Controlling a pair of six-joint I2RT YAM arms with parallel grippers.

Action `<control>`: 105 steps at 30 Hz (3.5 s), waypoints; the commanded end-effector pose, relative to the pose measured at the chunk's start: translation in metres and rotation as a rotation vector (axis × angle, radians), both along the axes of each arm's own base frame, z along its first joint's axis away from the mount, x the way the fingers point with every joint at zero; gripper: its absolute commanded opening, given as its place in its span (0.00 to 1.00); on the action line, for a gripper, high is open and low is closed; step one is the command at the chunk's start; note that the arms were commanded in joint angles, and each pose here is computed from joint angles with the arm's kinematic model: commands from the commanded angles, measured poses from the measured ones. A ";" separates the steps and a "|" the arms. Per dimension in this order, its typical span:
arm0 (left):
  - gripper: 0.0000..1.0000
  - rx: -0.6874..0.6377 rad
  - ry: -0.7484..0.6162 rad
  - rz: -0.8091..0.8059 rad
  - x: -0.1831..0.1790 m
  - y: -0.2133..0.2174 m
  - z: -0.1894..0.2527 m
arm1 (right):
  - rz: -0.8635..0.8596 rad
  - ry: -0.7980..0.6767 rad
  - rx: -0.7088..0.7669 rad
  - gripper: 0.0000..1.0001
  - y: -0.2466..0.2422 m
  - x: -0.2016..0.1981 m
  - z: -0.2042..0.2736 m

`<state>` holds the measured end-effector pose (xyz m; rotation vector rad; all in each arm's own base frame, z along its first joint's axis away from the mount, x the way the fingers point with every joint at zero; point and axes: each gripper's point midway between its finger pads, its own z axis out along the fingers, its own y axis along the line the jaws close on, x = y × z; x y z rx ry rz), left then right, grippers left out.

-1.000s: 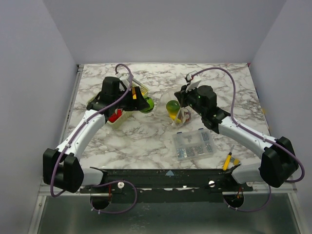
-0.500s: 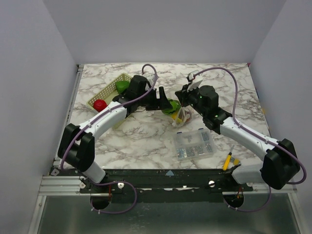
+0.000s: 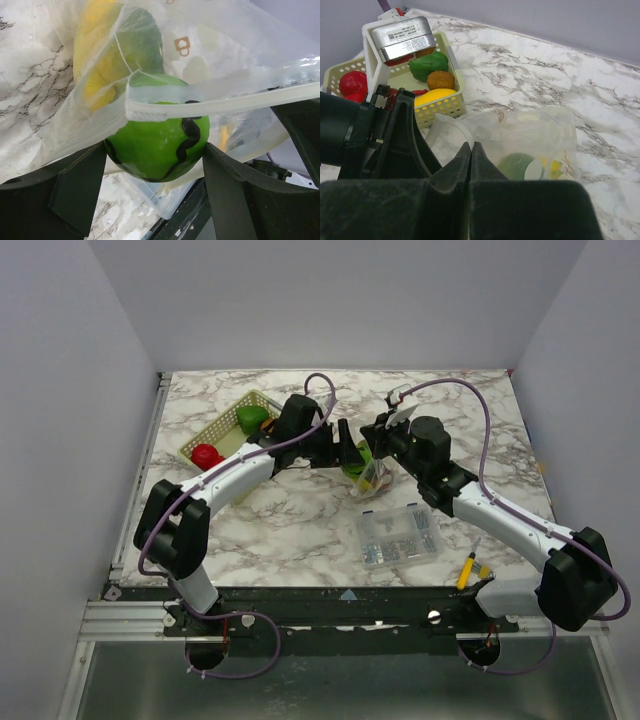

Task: Place the food in the zip-top bag and seal the zipper
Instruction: Place the fake fruit in the zipper food storage bag, then adjust the zipper food storage bag at the center of the board, then pick up the fake vegetable from the bin.

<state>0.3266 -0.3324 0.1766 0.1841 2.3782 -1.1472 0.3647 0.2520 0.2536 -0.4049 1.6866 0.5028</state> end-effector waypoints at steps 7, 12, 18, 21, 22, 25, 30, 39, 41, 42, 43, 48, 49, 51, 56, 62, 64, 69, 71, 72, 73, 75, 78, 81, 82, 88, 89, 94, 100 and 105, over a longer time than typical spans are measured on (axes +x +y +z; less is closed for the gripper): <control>0.94 0.156 -0.067 0.050 0.005 0.029 0.015 | -0.002 -0.038 0.037 0.01 -0.001 0.000 0.013; 0.98 0.194 -0.081 0.045 -0.001 0.047 0.016 | -0.001 -0.037 0.036 0.01 -0.001 0.000 0.013; 0.89 0.240 -0.131 0.062 -0.011 0.068 0.019 | -0.004 -0.028 0.028 0.01 0.000 0.003 0.008; 0.74 0.261 -0.155 0.118 -0.011 0.086 0.012 | -0.006 -0.024 0.025 0.01 0.000 0.003 0.007; 0.68 0.245 -0.140 0.126 -0.012 0.088 0.006 | -0.004 -0.021 0.023 0.01 0.001 0.003 0.005; 0.54 0.172 -0.105 0.123 -0.011 0.083 -0.003 | 0.001 -0.016 0.025 0.01 0.002 0.003 0.004; 0.73 0.137 -0.082 0.105 -0.001 0.069 -0.016 | 0.013 -0.009 0.030 0.01 0.004 0.002 0.003; 0.41 0.075 -0.039 0.052 0.014 0.053 -0.033 | 0.054 0.017 0.044 0.01 0.013 0.000 -0.005; 0.31 0.040 -0.056 0.029 0.011 0.052 -0.026 | 0.057 0.032 0.034 0.01 0.015 0.002 -0.009; 0.26 0.027 -0.061 0.022 0.010 0.052 -0.023 | 0.050 0.044 0.024 0.01 0.015 0.004 -0.011; 0.20 0.012 -0.071 0.014 0.008 0.052 -0.016 | 0.040 0.050 0.019 0.01 0.015 0.007 -0.010; 0.00 -0.084 -0.106 -0.042 0.000 0.047 0.030 | -0.130 0.063 0.002 0.01 -0.007 0.026 0.010; 0.00 -0.112 -0.116 -0.055 -0.002 0.044 0.044 | -0.178 0.078 -0.009 0.01 -0.014 0.030 0.012; 0.00 -0.173 -0.140 -0.074 -0.008 0.041 0.073 | -0.247 0.119 -0.033 0.01 -0.024 0.037 0.018; 0.00 -0.295 -0.130 -0.121 -0.024 0.034 0.119 | -0.277 0.146 0.007 0.01 -0.028 0.034 0.048; 0.00 -0.338 -0.010 -0.101 -0.014 0.030 0.090 | -0.309 0.166 0.047 0.01 -0.032 0.031 0.032; 0.00 -0.340 0.034 -0.116 -0.010 0.027 0.079 | -0.324 0.199 0.025 0.01 -0.032 0.035 0.015; 0.00 -0.331 -0.008 -0.107 -0.009 0.030 0.088 | -0.348 0.221 -0.007 0.01 -0.036 0.037 0.010; 0.00 -0.324 -0.028 -0.116 -0.009 0.030 0.098 | -0.354 0.197 0.006 0.01 -0.039 0.035 0.024; 0.00 -0.319 -0.031 -0.122 -0.009 0.030 0.101 | -0.351 0.181 0.020 0.01 -0.039 0.034 0.034; 0.00 -0.311 -0.035 -0.122 -0.008 0.030 0.103 | -0.346 0.168 0.034 0.01 -0.040 0.032 0.042; 0.00 -0.299 -0.033 -0.123 -0.003 0.029 0.101 | -0.331 0.153 0.056 0.01 -0.038 0.030 0.052; 0.00 -0.298 0.019 -0.138 0.000 0.026 0.089 | -0.345 0.146 0.060 0.01 -0.040 0.032 0.044; 0.00 -0.279 0.024 -0.118 0.005 0.027 0.083 | -0.398 0.143 0.035 0.01 -0.047 0.039 0.025; 0.07 -0.260 0.007 -0.109 0.008 0.028 0.083 | -0.413 0.144 0.018 0.01 -0.049 0.042 0.019; 0.48 -0.182 -0.091 -0.110 0.009 0.039 0.093 | -0.395 0.128 -0.052 0.01 -0.043 0.053 0.019; 0.52 -0.158 -0.113 -0.104 0.009 0.043 0.093 | -0.387 0.113 -0.054 0.01 -0.042 0.055 0.023; 0.66 -0.030 -0.188 -0.051 0.004 0.074 0.083 | -0.329 0.069 -0.039 0.01 -0.033 0.056 0.033; 0.68 0.175 -0.224 0.122 0.009 0.141 0.054 | -0.290 0.073 -0.057 0.01 -0.025 0.058 0.019; 0.69 0.288 -0.199 0.307 0.013 0.202 0.025 | -0.298 0.070 -0.093 0.01 -0.031 0.055 0.006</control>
